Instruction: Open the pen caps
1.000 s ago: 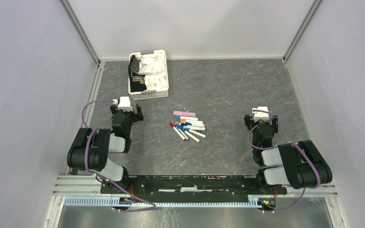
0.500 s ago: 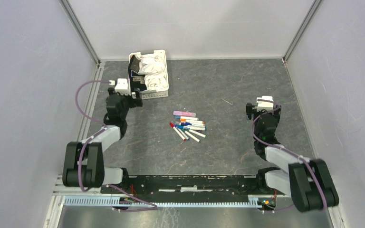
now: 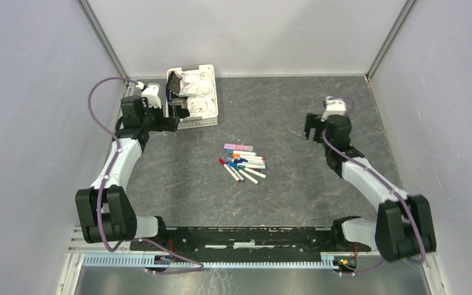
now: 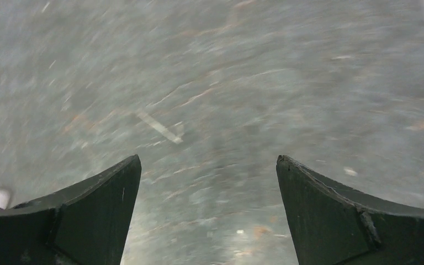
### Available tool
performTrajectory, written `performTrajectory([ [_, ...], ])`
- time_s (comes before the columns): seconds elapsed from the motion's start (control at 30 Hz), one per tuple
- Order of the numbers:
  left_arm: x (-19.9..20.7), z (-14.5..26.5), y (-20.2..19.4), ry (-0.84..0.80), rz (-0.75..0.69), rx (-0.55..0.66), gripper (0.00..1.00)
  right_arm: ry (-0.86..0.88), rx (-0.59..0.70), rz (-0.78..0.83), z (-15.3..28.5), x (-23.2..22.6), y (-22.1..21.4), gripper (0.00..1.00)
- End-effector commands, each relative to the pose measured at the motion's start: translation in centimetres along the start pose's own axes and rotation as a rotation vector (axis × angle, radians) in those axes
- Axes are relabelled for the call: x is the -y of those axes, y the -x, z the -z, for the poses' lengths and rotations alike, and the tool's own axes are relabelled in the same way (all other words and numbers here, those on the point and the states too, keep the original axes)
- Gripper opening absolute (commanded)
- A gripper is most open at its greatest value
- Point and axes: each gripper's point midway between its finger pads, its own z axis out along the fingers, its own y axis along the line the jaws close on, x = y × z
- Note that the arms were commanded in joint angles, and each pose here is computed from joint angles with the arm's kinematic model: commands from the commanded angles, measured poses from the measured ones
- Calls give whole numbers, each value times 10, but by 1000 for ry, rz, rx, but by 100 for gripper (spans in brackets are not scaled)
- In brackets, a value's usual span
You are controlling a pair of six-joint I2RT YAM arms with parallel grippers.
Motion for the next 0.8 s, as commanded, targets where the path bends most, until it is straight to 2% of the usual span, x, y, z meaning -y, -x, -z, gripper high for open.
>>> performTrajectory([
  [0.0, 11, 16, -9, -87, -51, -85, 100, 318, -153, 156, -12, -91, -19, 98],
  [0.17, 20, 25, -19, -137, -48, -142, 100, 565, -256, 350, -22, -189, -42, 97],
  [0.37, 26, 36, -23, -177, -54, -173, 100, 758, -350, 457, -27, -263, -73, 89],
  [0.47, 30, 40, -26, -201, -66, -193, 100, 775, -400, 500, -35, -280, -92, 83],
  [0.57, 35, 43, -31, -234, -83, -214, 100, 778, -423, 478, -40, -286, -100, 78],
  [0.77, 38, 43, -44, -259, -85, -250, 100, 796, -444, 490, -43, -290, -112, 72],
])
